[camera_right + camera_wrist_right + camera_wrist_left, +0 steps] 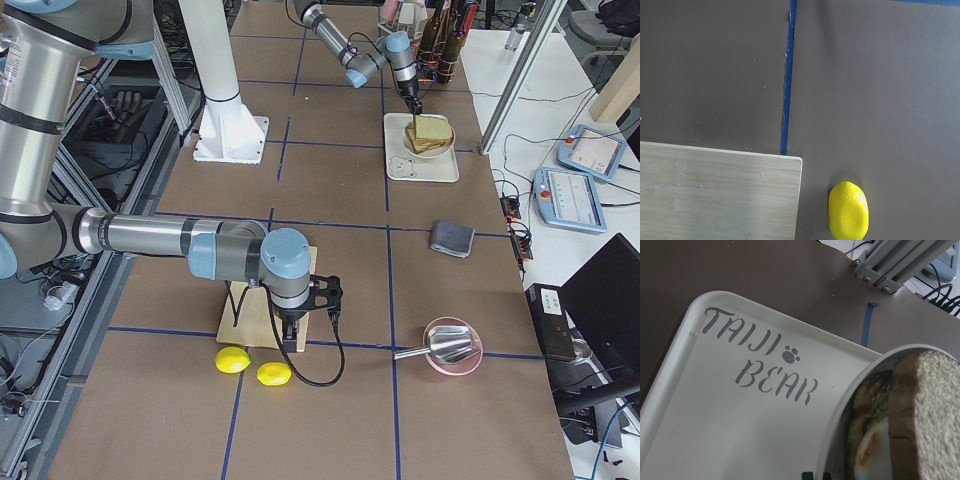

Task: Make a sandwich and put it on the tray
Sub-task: 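Carry the plate with the left gripper onto the white tray, then release the plate and withdraw the left gripper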

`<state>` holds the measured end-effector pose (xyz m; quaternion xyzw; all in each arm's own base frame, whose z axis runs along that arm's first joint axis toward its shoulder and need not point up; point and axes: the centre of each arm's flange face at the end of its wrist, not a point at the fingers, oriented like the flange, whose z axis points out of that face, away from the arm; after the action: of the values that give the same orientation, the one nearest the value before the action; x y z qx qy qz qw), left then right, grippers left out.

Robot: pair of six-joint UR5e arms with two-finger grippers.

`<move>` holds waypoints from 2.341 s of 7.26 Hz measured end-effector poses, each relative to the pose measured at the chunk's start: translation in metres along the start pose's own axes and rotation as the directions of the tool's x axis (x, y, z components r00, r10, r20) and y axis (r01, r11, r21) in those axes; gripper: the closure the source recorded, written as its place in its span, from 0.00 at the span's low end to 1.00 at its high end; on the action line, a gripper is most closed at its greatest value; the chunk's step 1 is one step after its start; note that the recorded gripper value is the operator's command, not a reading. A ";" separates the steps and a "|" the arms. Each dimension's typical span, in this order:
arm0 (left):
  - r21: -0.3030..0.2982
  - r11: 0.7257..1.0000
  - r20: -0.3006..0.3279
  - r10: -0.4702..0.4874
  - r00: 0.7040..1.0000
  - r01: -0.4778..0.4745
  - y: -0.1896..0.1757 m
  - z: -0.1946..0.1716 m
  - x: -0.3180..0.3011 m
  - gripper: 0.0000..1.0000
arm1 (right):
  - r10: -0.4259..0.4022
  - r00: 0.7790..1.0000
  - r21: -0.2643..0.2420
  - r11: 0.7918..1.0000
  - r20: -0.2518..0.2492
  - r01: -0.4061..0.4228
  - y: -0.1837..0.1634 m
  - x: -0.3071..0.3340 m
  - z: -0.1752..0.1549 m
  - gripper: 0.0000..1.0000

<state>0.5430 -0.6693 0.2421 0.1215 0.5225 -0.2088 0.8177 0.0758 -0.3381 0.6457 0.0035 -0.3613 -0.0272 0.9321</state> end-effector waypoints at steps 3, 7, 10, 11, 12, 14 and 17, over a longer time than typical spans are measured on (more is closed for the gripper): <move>0.002 1.000 -0.014 0.030 0.999 -0.030 0.001 -0.001 0.004 0.00 | 0.004 1.000 -0.004 1.000 0.002 -0.004 0.001 0.001 0.002 0.00; 0.032 0.989 -0.015 0.148 0.989 -0.147 -0.019 -0.036 -0.013 0.00 | 0.008 1.000 -0.008 1.000 0.005 -0.008 0.002 0.003 0.003 0.00; -0.056 0.948 0.051 0.315 0.948 -0.312 -0.019 -0.124 -0.051 0.00 | 0.013 1.000 -0.014 1.000 0.004 -0.013 0.003 0.005 0.007 0.00; -0.079 0.923 0.075 0.382 0.921 -0.377 -0.023 -0.168 -0.076 0.00 | 0.015 1.000 -0.016 1.000 0.002 -0.015 0.003 0.006 0.007 0.00; -0.095 0.896 0.114 0.442 0.890 -0.433 -0.033 -0.212 -0.104 0.00 | 0.014 1.000 -0.014 1.000 0.001 -0.014 0.002 0.006 0.007 0.00; -0.172 0.840 0.184 0.541 0.820 -0.515 -0.081 -0.285 -0.190 0.00 | 0.008 1.000 -0.006 1.000 -0.001 -0.008 -0.003 0.004 0.004 0.00; -0.314 0.798 0.189 0.583 0.790 -0.514 -0.125 -0.360 -0.391 0.00 | 0.006 1.000 0.000 1.000 -0.003 -0.006 -0.006 0.002 0.001 0.00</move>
<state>0.0514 -0.5457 0.4454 0.1363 0.3663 0.0913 0.9159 0.0763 -0.3444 0.6480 0.0025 -0.3597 -0.0244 0.9327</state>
